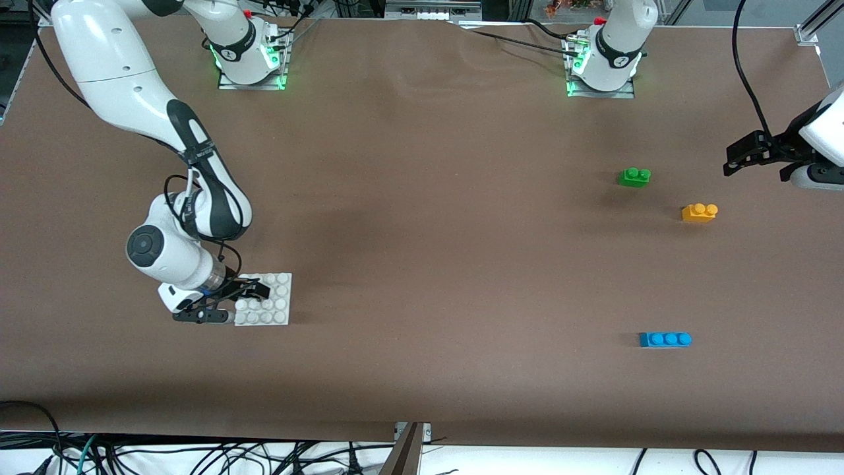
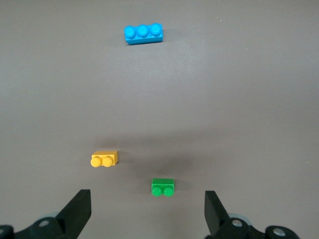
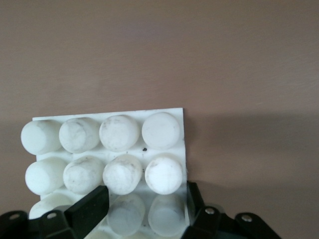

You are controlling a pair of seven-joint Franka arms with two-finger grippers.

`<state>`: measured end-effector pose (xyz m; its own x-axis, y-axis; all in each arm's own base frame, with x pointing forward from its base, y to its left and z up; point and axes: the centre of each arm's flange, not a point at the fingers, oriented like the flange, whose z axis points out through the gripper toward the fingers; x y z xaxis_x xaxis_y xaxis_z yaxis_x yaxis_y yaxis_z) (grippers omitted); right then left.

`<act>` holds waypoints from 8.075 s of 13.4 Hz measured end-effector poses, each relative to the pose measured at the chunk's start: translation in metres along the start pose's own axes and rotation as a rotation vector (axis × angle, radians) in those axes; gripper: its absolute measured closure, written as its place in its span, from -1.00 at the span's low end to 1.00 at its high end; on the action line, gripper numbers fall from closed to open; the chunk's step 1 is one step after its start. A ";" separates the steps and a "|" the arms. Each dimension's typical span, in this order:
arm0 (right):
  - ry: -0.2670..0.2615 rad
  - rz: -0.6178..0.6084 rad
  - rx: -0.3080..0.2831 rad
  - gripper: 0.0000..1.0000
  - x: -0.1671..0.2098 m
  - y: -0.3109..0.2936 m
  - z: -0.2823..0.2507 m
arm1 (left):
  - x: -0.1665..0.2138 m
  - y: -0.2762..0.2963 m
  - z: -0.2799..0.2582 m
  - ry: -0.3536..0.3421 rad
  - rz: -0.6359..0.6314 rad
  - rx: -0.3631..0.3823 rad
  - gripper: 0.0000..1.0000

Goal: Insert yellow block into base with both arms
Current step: 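Push the white base plate with the right gripper toward the table middle, then withdraw the right gripper while the left gripper reaches toward the yellow block, then lower the left gripper over the yellow block and grasp it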

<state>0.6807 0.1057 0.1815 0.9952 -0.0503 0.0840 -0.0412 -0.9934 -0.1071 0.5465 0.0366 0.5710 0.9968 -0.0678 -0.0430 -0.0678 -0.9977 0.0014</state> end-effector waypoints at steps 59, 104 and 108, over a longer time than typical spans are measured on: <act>0.020 -0.087 -0.018 -1.00 0.005 -0.226 -0.073 | -0.001 -0.003 -0.002 -0.001 -0.006 -0.001 -1.00; -0.114 -0.017 -0.119 -1.00 -0.046 0.049 -0.391 | -0.066 -0.150 0.398 -0.053 0.122 0.053 -0.37; -0.114 -0.016 -0.119 -1.00 -0.046 0.050 -0.391 | -0.044 -0.127 0.370 -0.105 0.183 0.014 -0.37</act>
<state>0.5977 0.0185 0.5596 0.9992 -0.0291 -0.0287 -0.0287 -0.9995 0.0120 0.4949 0.1664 0.2030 0.9579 -0.2467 -0.1468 -0.2487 -0.9686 0.0051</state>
